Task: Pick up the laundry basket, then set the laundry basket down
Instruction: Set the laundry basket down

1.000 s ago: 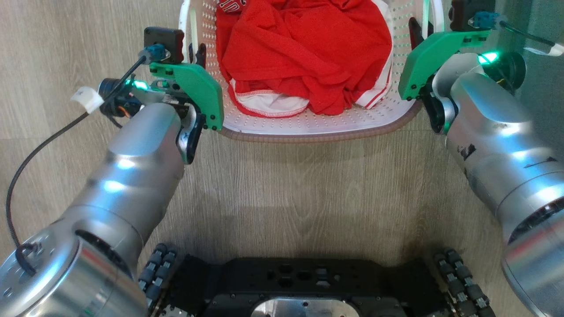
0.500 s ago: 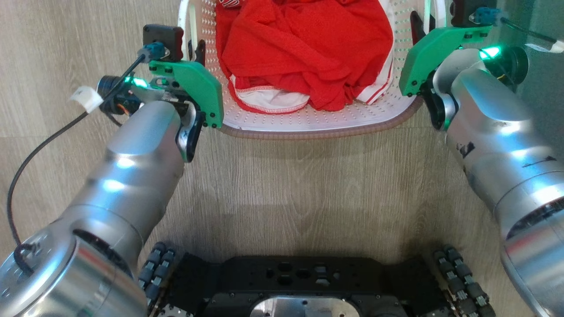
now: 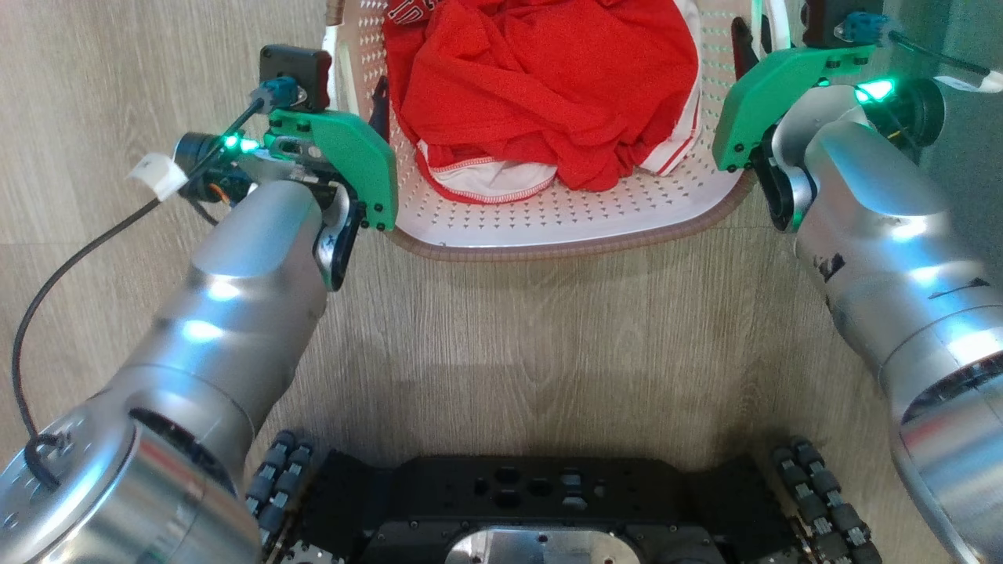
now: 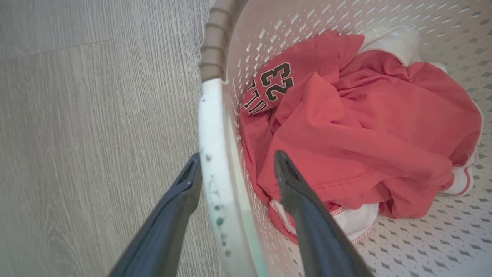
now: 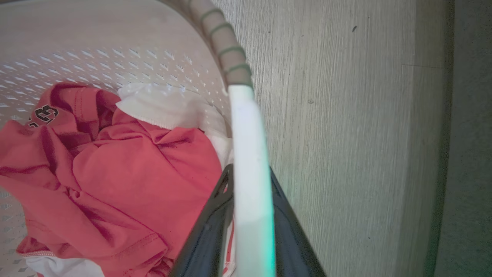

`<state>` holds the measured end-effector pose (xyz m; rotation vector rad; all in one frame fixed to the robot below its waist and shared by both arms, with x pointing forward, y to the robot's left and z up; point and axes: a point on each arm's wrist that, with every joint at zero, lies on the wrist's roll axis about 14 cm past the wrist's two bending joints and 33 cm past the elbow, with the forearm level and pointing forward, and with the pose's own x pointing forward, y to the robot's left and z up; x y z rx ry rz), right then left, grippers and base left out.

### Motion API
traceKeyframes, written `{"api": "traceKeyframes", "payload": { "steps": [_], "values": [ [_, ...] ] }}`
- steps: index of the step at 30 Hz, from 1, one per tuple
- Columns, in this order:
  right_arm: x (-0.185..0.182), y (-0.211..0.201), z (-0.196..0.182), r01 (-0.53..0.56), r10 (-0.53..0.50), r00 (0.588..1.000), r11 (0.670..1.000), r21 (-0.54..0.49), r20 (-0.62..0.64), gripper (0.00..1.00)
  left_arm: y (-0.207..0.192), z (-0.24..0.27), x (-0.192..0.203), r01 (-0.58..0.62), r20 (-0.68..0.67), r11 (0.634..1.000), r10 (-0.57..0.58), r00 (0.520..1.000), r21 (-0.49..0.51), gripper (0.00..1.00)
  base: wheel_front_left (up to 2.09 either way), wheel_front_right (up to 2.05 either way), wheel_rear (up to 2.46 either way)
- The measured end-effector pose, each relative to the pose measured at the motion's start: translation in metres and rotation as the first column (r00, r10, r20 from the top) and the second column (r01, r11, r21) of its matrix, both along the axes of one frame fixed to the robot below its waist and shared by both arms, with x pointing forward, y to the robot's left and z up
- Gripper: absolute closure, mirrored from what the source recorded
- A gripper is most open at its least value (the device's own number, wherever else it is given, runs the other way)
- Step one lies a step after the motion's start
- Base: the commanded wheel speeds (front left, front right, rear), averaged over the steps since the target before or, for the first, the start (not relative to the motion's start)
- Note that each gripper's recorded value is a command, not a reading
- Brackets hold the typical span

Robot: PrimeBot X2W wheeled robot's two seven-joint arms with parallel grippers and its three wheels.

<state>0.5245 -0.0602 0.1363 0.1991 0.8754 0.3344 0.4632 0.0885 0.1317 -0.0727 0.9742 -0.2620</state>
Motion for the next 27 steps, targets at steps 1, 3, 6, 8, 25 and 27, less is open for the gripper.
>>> {"api": "traceKeyframes", "payload": {
  "steps": [1,3,6,8,25,27],
  "values": [
    [0.000,0.000,0.000,0.000,0.000,1.000,1.000,0.000,0.001,0.00,0.000,0.000,0.000,0.000,0.001,1.000,0.000,1.000,0.000,0.00,0.00,0.00,0.00],
    [0.001,0.000,0.001,0.000,0.000,1.000,1.000,0.001,0.003,0.00,0.001,0.001,0.001,-0.005,0.004,1.000,0.005,1.000,0.003,0.00,0.00,0.00,0.00],
    [0.004,0.000,0.005,0.000,-0.001,1.000,1.000,0.004,0.015,0.00,0.000,0.003,0.004,-0.014,0.009,1.000,0.014,1.000,0.002,0.00,0.00,0.00,0.00],
    [0.006,-0.001,0.009,0.002,-0.003,1.000,1.000,0.003,0.024,0.00,0.001,0.006,0.007,-0.025,0.016,1.000,0.025,1.000,0.001,0.00,0.00,0.00,0.00],
    [0.038,-0.011,0.102,0.033,-0.037,0.964,0.999,0.018,0.262,0.00,-0.002,0.081,0.033,-0.103,0.209,0.991,0.118,0.971,-0.081,0.00,0.00,0.00,0.00],
    [0.035,-0.013,0.116,0.037,-0.041,0.955,0.999,0.021,0.293,0.00,-0.002,0.096,0.033,-0.108,0.246,0.989,0.129,0.961,-0.096,0.00,0.00,0.00,0.00]
  ]
}}
